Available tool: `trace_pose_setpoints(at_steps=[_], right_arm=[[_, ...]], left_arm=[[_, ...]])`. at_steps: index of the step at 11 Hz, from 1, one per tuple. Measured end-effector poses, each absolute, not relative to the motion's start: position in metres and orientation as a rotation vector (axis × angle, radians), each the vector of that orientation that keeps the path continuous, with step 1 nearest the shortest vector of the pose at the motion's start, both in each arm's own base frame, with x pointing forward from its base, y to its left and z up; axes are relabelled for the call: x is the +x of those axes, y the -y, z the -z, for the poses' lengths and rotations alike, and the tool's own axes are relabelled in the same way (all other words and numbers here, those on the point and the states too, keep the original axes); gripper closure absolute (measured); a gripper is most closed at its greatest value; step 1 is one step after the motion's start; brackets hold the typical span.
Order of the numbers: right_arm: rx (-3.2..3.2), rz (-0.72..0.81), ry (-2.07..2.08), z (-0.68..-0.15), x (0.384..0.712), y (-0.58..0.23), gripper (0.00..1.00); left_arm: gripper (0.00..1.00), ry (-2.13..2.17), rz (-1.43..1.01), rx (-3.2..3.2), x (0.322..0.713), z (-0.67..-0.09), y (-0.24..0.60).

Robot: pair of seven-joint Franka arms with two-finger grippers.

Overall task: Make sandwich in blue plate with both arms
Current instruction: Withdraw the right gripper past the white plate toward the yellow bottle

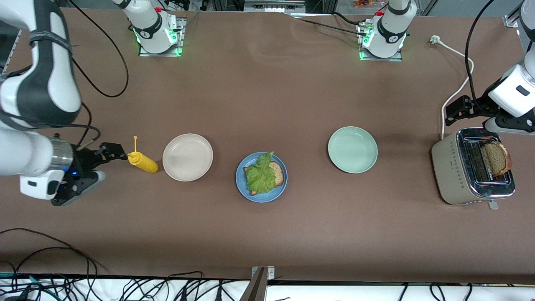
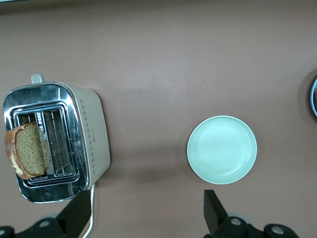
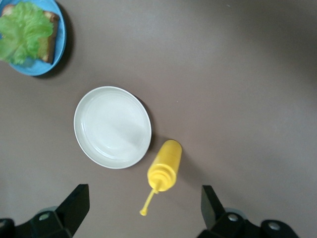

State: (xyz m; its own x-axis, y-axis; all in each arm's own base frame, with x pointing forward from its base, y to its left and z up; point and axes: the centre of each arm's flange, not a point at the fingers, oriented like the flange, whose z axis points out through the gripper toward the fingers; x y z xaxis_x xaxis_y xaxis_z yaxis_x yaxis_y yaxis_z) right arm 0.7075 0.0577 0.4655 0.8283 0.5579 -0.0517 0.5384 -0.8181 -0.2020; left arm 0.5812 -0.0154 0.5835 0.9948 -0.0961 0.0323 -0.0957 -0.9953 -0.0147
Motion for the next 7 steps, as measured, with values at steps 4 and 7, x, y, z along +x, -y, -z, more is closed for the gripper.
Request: trace_pose_setpoints(at_steps=[4,7], right_arm=[[-2.593,-0.099,1.175,-0.439,0.712,0.007,0.00],[-2.423,-0.057,1.312,-0.398,0.716,0.046,0.00]], left_arm=[[0.00,-0.149,0.055,-3.124,0.579,-0.587,0.017],[0.00,-0.146,0.052,-3.125,0.579,-0.587,0.017]])
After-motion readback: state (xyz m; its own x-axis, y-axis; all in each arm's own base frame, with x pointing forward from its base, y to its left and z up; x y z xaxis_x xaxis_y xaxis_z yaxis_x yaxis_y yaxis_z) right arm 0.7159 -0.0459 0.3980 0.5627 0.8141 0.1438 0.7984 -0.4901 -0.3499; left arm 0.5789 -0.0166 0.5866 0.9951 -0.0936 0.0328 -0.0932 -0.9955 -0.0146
